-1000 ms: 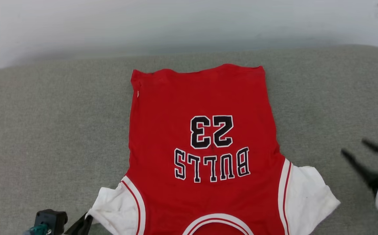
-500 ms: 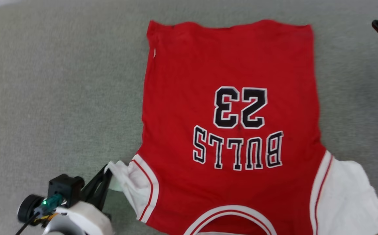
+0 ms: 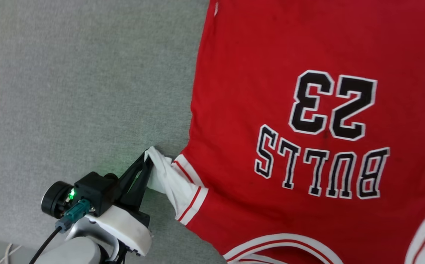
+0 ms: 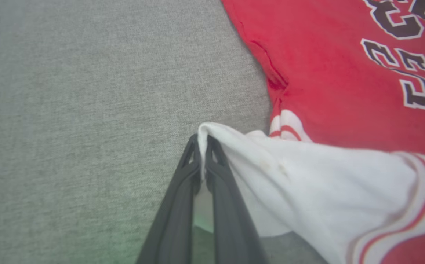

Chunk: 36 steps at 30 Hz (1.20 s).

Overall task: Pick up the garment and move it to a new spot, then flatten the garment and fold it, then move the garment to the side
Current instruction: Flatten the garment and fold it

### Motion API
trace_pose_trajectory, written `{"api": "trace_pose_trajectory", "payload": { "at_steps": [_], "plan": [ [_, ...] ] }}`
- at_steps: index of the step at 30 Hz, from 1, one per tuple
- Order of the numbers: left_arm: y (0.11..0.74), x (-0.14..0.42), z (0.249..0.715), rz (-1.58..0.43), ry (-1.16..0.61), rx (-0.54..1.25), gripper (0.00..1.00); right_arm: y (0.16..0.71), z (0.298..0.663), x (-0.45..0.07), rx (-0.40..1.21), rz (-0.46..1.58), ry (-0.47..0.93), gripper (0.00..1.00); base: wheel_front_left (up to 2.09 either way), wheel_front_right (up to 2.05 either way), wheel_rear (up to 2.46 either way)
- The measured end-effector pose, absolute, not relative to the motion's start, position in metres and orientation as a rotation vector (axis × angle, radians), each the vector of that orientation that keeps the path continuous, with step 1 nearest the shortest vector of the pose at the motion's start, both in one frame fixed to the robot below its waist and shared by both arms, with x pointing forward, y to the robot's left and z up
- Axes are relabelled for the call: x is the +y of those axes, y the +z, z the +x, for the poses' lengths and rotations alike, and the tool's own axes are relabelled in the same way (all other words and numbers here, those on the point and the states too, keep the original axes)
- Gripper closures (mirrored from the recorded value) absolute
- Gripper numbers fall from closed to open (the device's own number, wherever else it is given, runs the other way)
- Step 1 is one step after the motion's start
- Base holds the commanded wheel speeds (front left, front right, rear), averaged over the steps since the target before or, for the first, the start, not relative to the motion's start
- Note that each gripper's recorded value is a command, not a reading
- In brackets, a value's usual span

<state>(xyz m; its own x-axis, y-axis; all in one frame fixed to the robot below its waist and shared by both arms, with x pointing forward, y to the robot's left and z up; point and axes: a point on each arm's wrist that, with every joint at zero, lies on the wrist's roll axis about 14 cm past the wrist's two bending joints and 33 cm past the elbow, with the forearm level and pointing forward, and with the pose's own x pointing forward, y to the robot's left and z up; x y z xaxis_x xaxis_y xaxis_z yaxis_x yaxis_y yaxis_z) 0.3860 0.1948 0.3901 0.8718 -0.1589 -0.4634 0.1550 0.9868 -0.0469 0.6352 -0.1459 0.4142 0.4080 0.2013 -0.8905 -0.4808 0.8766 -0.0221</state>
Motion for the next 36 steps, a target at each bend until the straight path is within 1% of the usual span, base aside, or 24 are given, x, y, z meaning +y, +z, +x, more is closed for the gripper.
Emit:
{"api": "trace_pose_trajectory", "payload": {
  "at_steps": [4,8,9,10,11,16,19,22,25,29,36],
  "plan": [
    [0.382,0.198,0.386,-0.007,-0.140,0.503,1.00,0.367,0.633,-0.127,1.150,-0.287,0.475,0.00,0.00,0.00,0.00],
    [0.375,0.203,0.385,0.007,-0.125,0.518,1.00,0.345,0.633,-0.119,1.171,-0.275,0.500,0.00,0.00,0.00,0.00],
    [0.375,0.203,0.384,0.015,-0.126,0.518,1.00,0.344,0.634,-0.119,1.169,-0.280,0.502,0.18,0.00,0.00,0.00],
    [0.375,0.203,0.385,0.017,-0.126,0.515,1.00,0.345,0.634,-0.119,1.161,-0.276,0.503,0.75,0.00,0.00,0.00],
    [0.375,0.203,0.385,0.017,-0.125,0.514,1.00,0.346,0.635,-0.119,1.149,-0.272,0.502,1.00,0.00,0.00,0.00],
    [0.383,0.205,0.387,0.026,-0.124,0.487,1.00,0.369,0.634,-0.120,1.078,-0.282,0.499,1.00,0.00,0.00,0.00],
    [0.389,0.206,0.383,0.022,-0.115,0.473,1.00,0.394,0.630,-0.122,1.012,-0.304,0.512,1.00,0.00,0.00,0.00],
    [0.395,0.208,0.377,0.020,-0.107,0.464,1.00,0.419,0.617,-0.131,0.960,-0.355,0.527,1.00,0.00,0.00,0.00],
    [0.403,0.206,0.373,0.013,-0.111,0.446,1.00,0.431,0.591,-0.148,0.948,-0.410,0.540,1.00,0.00,0.00,0.00],
    [0.411,0.204,0.367,0.006,-0.116,0.432,1.00,0.448,0.556,-0.174,0.920,-0.430,0.549,1.00,0.00,0.00,0.00],
    [0.426,0.193,0.361,-0.005,-0.152,0.395,1.00,0.431,0.466,-0.242,1.032,-0.391,0.500,1.00,0.00,0.00,0.00]
  ]
}}
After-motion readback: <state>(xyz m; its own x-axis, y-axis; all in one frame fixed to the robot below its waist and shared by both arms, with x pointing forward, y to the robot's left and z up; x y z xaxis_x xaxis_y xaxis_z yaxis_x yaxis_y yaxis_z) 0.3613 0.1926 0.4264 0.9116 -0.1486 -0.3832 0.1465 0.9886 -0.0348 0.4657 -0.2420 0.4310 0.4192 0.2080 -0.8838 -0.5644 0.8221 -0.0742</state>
